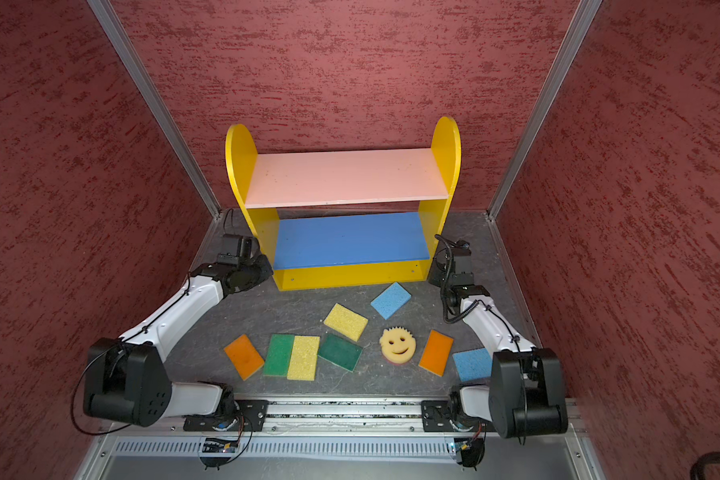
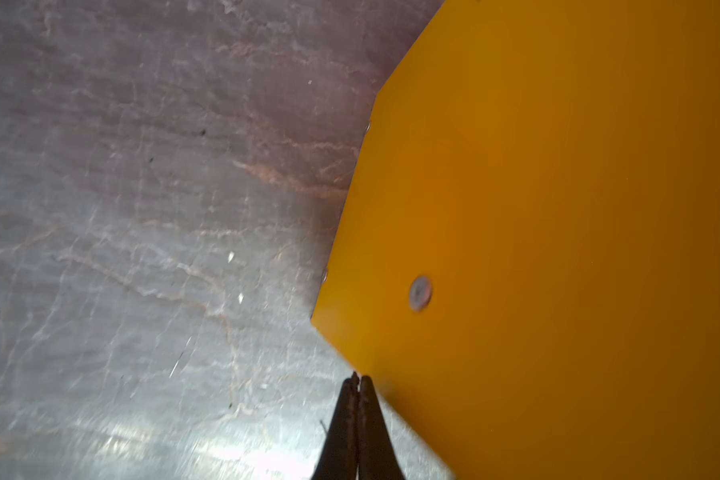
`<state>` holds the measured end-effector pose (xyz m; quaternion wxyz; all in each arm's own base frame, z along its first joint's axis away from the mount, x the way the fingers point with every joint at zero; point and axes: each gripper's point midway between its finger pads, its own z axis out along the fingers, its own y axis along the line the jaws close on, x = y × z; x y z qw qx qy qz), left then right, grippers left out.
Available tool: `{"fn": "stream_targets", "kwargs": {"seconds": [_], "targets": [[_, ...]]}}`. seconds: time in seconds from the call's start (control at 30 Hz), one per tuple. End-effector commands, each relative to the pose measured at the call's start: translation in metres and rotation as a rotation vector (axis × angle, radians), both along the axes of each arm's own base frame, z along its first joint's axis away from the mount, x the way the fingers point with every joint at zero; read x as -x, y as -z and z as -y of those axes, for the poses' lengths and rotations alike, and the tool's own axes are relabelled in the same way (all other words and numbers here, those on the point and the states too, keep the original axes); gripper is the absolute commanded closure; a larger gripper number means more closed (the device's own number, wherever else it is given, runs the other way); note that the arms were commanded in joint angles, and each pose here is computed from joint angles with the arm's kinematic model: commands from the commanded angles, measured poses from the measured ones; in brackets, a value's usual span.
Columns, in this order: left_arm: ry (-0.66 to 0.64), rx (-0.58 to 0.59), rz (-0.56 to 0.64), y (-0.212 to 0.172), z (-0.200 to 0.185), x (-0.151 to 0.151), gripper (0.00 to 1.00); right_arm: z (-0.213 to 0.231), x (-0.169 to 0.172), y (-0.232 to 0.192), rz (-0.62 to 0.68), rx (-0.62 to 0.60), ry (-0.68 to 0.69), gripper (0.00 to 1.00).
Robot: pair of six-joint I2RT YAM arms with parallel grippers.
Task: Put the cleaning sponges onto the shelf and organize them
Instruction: 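Raise both grippers and move them forward toward the sponges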
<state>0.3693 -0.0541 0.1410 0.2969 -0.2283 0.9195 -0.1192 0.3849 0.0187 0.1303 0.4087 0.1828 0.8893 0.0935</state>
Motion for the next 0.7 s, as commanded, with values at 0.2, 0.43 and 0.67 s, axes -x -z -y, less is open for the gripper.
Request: {"fn": "stream_targets", "kwargs": {"seconds": [0.2, 0.43, 0.67], "targets": [[0.047, -0.021, 0.052, -0.007, 0.018, -0.052, 1.0, -0.016, -0.045, -0.014, 0.036, -0.052, -0.045, 1.0], [0.097, -0.013, 0.037, -0.003, 0.036, -0.068, 1.0, -0.017, -0.053, -0.008, 0.033, -0.071, -0.034, 1.0], [0.132, -0.081, 0.069, -0.022, 0.041, -0.048, 1.0, -0.043, -0.024, -0.029, 0.099, -0.017, -0.102, 1.0]]}}
